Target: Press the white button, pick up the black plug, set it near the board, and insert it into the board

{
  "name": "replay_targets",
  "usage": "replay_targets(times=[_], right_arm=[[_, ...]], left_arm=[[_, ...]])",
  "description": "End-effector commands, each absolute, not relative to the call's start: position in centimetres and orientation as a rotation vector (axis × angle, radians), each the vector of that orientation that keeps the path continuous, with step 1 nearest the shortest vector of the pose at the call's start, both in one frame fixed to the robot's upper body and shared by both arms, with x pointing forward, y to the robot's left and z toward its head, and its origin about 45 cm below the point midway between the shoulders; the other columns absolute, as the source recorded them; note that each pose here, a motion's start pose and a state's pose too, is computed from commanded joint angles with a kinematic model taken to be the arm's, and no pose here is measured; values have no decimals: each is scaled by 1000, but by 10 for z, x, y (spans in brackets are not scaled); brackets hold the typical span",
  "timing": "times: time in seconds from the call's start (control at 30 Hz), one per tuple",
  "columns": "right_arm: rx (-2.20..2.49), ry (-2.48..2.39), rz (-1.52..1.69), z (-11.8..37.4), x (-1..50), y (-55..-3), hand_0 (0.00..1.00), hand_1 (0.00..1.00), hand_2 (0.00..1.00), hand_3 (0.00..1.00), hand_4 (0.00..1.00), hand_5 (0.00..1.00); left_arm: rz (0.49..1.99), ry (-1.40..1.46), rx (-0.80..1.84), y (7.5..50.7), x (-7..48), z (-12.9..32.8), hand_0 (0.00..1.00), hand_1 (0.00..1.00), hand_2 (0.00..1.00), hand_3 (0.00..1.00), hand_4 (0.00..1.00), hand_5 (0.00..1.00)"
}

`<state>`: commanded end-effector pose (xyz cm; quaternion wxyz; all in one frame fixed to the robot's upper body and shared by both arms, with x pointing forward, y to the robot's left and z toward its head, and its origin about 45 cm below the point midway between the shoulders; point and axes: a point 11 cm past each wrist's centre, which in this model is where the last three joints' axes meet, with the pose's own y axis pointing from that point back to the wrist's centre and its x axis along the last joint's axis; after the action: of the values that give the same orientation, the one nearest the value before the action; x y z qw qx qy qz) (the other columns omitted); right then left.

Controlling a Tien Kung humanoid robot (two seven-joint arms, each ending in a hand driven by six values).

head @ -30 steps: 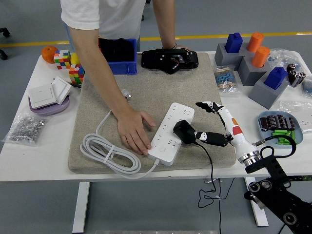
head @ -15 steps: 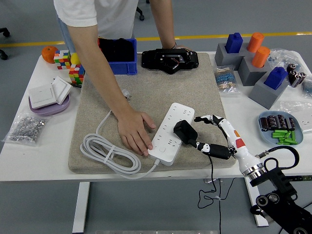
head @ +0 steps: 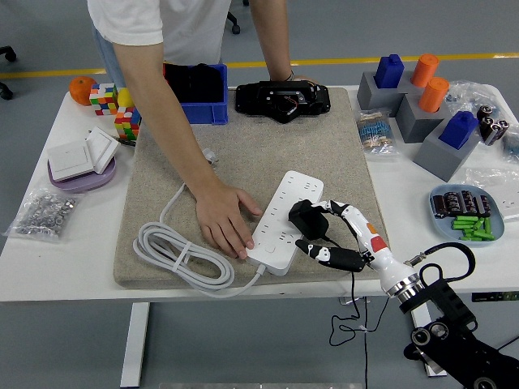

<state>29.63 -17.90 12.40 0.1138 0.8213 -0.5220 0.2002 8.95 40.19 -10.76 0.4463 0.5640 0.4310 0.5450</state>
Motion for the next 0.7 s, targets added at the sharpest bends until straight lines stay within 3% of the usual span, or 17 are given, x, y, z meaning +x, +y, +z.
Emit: replay_targets(times=[0.7], right_arm=[[2443,-1456,641,133,305,-160,839,774,711,641,838,371]], left_arm=[[1358,1071,1389,402,91,-107,707,663,589,684,653,289]])
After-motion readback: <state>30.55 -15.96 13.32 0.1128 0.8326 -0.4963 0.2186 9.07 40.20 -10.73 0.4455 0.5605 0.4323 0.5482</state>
